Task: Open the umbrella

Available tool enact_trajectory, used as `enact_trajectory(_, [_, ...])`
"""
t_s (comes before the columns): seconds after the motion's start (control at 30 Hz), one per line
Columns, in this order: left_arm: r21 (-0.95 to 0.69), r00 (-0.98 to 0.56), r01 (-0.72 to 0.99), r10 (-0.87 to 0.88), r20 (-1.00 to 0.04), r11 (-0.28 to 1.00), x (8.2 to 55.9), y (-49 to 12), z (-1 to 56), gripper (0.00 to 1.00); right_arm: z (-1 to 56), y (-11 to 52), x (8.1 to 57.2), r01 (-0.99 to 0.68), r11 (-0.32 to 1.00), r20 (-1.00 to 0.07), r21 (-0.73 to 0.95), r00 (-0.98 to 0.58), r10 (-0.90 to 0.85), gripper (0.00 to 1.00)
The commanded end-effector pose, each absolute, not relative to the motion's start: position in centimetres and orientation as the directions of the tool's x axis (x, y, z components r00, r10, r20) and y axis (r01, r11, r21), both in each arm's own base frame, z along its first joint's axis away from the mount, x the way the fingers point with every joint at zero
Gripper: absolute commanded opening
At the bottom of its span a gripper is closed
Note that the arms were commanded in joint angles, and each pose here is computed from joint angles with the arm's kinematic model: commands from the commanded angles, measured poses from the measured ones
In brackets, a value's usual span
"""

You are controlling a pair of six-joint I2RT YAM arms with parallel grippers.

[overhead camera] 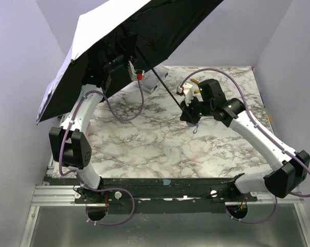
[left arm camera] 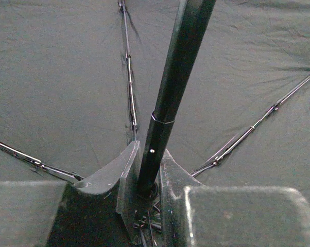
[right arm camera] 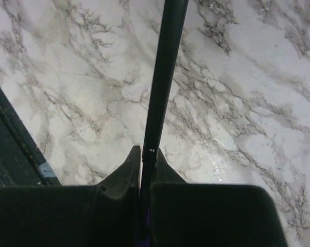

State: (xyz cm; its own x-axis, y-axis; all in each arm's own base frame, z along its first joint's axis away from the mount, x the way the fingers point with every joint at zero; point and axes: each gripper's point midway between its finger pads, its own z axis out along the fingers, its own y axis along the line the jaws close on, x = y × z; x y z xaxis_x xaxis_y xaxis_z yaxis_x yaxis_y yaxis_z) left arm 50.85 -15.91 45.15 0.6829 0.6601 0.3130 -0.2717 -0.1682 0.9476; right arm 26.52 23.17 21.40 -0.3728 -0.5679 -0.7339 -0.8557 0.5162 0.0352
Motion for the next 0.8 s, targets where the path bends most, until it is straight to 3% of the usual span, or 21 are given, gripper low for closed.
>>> enact_trajectory(0.0, [0.845,-0.284,-0.447,0.943,0.176,-0.293,49.4,12.4,59.1,0.17,15.0,13.4,10.4,-0.865,0.374,-0.218,0.335,-0.458,-0.862,0.01])
enact_trajectory(0.4, [0.83,-0.315,-0.465,0.934,0.17,-0.308,49.5,13.3,59.4,0.18,14.3,13.1,9.8,-0.852,0.379,-0.187,0.361,-0.464,-0.866,0.01])
enact_trajectory(0.53, [0.846,-0.191,-0.474,0.967,0.17,-0.243,49.6,10.1,58.1,0.18,16.0,15.4,11.0,-0.864,0.334,-0.287,0.378,-0.452,-0.845,0.01])
enact_trajectory(0.77, [0.851,0.117,-0.492,0.954,0.275,-0.185,48.4,-0.5,54.7,0.05,20.8,21.6,15.7,-0.885,0.29,-0.535,0.363,-0.453,-0.713,0.01])
